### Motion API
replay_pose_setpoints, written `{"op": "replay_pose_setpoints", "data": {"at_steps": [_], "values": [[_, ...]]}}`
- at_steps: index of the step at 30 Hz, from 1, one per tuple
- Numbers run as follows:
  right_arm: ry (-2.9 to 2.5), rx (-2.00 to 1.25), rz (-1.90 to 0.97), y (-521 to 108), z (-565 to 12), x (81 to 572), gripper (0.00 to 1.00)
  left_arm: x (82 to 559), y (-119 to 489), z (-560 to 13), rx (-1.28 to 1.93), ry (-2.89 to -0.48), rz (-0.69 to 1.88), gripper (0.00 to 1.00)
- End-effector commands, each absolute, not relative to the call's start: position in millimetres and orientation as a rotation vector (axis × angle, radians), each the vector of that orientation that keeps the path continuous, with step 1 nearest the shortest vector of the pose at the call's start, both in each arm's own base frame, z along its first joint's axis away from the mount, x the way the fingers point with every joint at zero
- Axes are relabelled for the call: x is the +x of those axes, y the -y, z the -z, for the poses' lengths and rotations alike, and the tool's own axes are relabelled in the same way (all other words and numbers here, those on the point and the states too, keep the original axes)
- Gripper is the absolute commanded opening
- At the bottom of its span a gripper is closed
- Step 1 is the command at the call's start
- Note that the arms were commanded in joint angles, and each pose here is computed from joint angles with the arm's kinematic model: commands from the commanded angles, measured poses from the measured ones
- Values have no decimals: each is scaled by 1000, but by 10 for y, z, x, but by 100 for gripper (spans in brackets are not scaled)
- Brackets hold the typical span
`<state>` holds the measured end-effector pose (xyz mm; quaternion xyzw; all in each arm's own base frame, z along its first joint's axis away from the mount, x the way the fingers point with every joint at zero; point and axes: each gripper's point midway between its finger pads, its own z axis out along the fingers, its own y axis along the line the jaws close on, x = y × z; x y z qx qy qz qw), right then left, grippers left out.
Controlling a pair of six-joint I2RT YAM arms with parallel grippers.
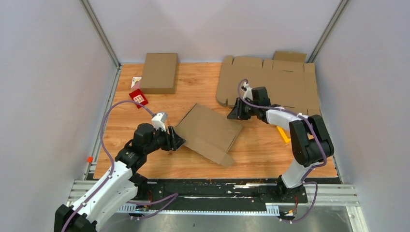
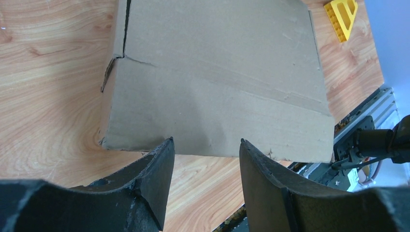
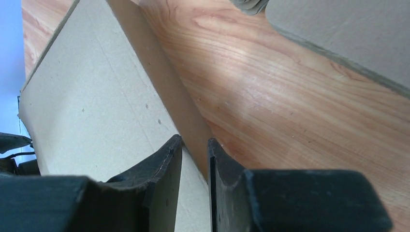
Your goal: Fold the paper box
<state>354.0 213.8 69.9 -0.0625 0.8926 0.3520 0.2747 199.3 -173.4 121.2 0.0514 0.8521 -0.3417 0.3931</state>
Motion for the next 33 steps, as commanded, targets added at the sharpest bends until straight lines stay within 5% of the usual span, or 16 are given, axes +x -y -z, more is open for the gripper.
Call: {"op": "replay_pose_setpoints", "data": {"at_steps": [1, 17, 33], "values": [[-2480, -103, -752, -1852, -395, 3647, 25, 2008, 1778, -1395, 156, -2114, 896, 60], [-2476, -119, -746, -1848, -387, 3653, 25, 1896, 1710, -1797, 178, -2052, 893, 60], [-2158, -309, -1036, -2204, -1237, 3545, 59, 1918, 1741, -1716, 167, -2064, 909, 59]]}}
